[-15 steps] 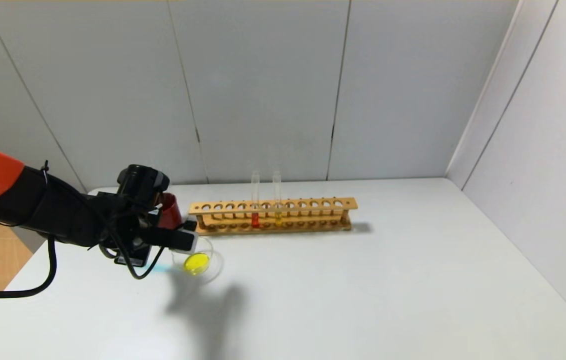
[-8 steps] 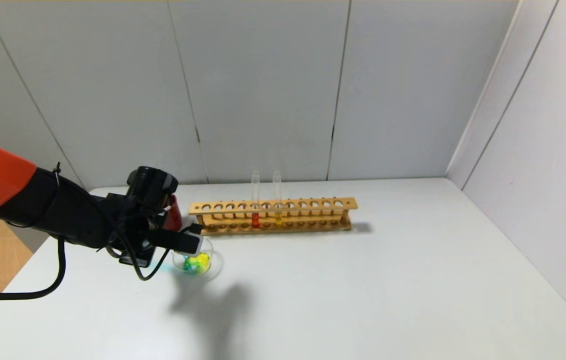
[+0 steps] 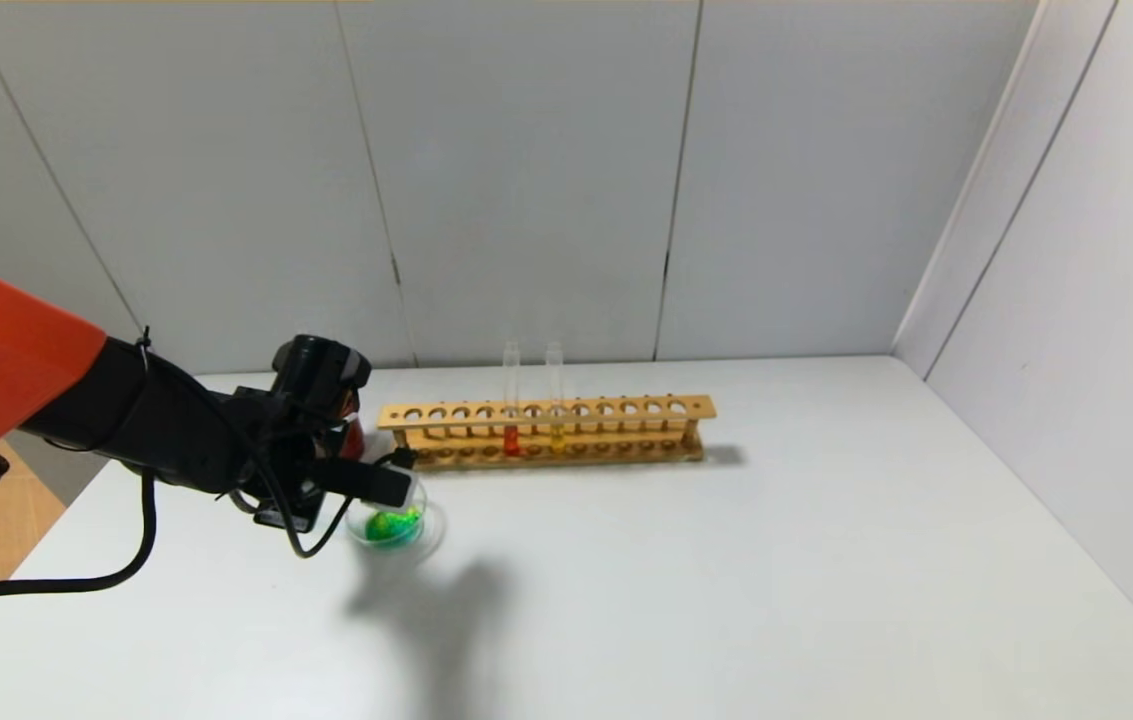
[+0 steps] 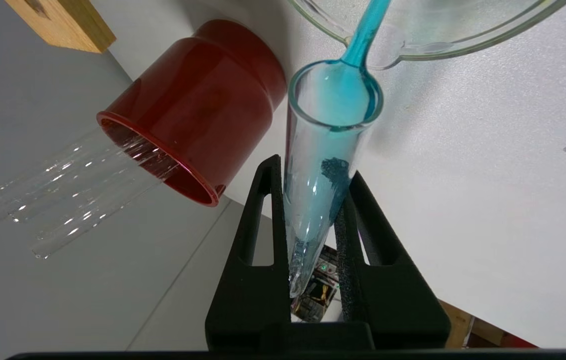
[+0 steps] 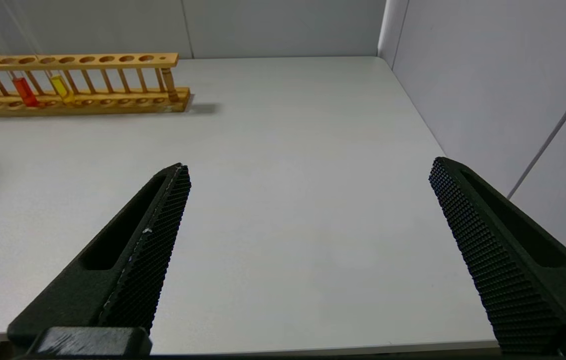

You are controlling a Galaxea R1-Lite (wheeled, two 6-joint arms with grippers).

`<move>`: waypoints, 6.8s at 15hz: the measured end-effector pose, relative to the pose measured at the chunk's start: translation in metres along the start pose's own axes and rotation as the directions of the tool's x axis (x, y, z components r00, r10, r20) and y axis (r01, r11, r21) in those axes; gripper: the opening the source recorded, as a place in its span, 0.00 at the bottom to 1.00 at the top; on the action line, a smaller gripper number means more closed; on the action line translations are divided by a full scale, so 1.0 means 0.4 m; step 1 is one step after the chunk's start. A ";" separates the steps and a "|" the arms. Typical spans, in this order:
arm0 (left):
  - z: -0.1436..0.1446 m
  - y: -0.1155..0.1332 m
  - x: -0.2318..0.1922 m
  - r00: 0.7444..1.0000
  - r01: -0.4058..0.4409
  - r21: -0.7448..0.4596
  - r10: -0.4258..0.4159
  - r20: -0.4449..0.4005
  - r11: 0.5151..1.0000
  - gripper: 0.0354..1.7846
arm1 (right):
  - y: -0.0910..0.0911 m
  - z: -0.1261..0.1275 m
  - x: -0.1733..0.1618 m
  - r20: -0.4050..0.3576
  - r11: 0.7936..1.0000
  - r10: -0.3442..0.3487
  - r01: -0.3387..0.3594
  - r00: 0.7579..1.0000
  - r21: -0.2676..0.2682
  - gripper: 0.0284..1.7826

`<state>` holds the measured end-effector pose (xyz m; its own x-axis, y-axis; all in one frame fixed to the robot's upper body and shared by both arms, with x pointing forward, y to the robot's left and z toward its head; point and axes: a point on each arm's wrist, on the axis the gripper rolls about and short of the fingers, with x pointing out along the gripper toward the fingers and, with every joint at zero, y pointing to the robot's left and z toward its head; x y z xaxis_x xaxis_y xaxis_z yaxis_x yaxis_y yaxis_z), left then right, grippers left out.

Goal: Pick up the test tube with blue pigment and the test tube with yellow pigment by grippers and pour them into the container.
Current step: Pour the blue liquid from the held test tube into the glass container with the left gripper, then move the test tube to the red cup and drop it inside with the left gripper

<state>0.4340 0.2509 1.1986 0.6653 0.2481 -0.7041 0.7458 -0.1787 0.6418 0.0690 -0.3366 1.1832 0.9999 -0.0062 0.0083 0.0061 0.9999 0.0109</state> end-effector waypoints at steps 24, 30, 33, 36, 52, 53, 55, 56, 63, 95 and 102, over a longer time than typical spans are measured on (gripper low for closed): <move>0.066 0.020 -0.019 0.977 -0.008 0.213 0.053 -0.207 0.977 0.16 | 0.000 0.000 0.000 0.000 1.000 0.000 0.000 1.000 0.000 0.98; 0.081 0.033 -0.026 0.974 -0.016 0.262 0.074 -0.214 0.965 0.16 | 0.000 0.000 0.000 0.000 1.000 0.000 0.000 1.000 0.000 0.98; 0.094 0.031 -0.036 0.969 -0.001 0.289 0.073 -0.237 0.957 0.16 | 0.000 0.000 0.000 0.000 1.000 0.000 0.000 1.000 0.000 0.98; 0.096 0.037 -0.056 0.952 0.012 0.330 0.090 -0.291 0.944 0.16 | 0.000 0.000 0.000 0.000 1.000 0.000 0.000 1.000 0.000 0.98; 0.137 0.040 -0.100 0.937 0.073 0.456 0.096 -0.337 0.887 0.16 | 0.000 0.000 0.000 -0.001 1.000 0.000 0.000 1.000 0.000 0.98; 0.138 0.041 -0.102 0.936 0.073 0.458 0.097 -0.338 0.886 0.16 | 0.000 0.000 0.000 -0.001 1.000 0.000 0.000 1.000 0.000 0.98; 0.141 0.041 -0.104 0.937 0.074 0.465 0.098 -0.336 0.882 0.16 | 0.000 0.000 0.000 0.000 1.000 0.000 0.000 1.000 0.000 0.98; 0.141 0.041 -0.106 0.935 0.081 0.475 0.099 -0.341 0.876 0.16 | 0.000 0.000 0.000 0.000 1.000 0.000 0.000 1.000 0.000 0.98; 0.137 0.046 -0.119 0.925 0.129 0.527 0.089 -0.368 0.840 0.16 | 0.000 0.000 0.000 0.000 1.000 0.000 0.000 1.000 0.000 0.98; 0.159 0.111 -0.134 0.932 0.229 0.576 -0.007 -0.361 0.784 0.16 | 0.000 0.000 0.000 0.000 1.000 0.000 0.000 1.000 0.000 0.98; -0.051 0.155 -0.332 0.996 -0.046 0.097 0.053 -0.070 0.994 0.16 | 0.000 0.000 0.000 0.000 1.000 0.000 0.000 1.000 0.000 0.98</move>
<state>0.3913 0.2264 1.3382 0.7001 0.3042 -0.6460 0.7139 -0.2814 0.6412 0.0690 -0.3366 1.1831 1.0000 -0.0057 0.0079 0.0057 0.9999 0.0109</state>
